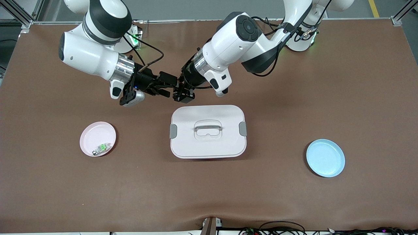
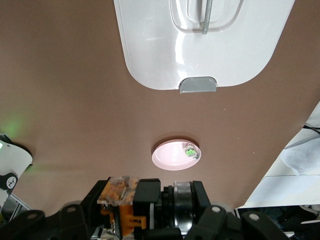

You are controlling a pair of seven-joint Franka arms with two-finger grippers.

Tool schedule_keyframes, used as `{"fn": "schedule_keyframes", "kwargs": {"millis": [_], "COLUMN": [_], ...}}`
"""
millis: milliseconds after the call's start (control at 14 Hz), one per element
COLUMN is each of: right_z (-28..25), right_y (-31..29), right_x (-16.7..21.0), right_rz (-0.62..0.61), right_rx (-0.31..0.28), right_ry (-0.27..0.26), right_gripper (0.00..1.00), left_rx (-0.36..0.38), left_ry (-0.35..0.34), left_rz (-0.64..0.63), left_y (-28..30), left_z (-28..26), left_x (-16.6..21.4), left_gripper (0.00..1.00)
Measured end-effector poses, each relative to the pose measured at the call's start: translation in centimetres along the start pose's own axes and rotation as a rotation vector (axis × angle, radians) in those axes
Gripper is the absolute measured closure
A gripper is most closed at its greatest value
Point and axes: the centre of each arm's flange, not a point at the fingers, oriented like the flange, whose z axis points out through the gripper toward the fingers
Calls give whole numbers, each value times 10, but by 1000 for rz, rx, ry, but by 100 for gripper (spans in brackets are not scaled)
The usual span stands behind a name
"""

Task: Transfer orange switch to right arm and place
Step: 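Grasp the switch with the right gripper and open the left gripper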

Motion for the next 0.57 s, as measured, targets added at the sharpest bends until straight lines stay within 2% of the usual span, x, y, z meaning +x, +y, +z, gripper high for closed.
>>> {"fn": "schedule_keyframes", "kwargs": {"millis": [71, 285, 499, 570], "right_z": [0, 0, 6, 8], "right_y": [0, -2, -5, -6], "right_x": [0, -1, -5, -6], "right_rz": [-1, -19, -31, -33], "right_rx": [0, 5, 2, 2], "right_ry": [0, -1, -12, -14], "right_gripper": [0, 30, 33, 39], "left_rx": [0, 2, 1, 2], "left_ry": [0, 1, 1, 1], "left_rz": [0, 0, 0, 0], "left_y": [0, 0, 0, 0], "left_z": [0, 1, 1, 1], "left_x": [0, 0, 0, 0], "left_gripper": [28, 28, 28, 28]}}
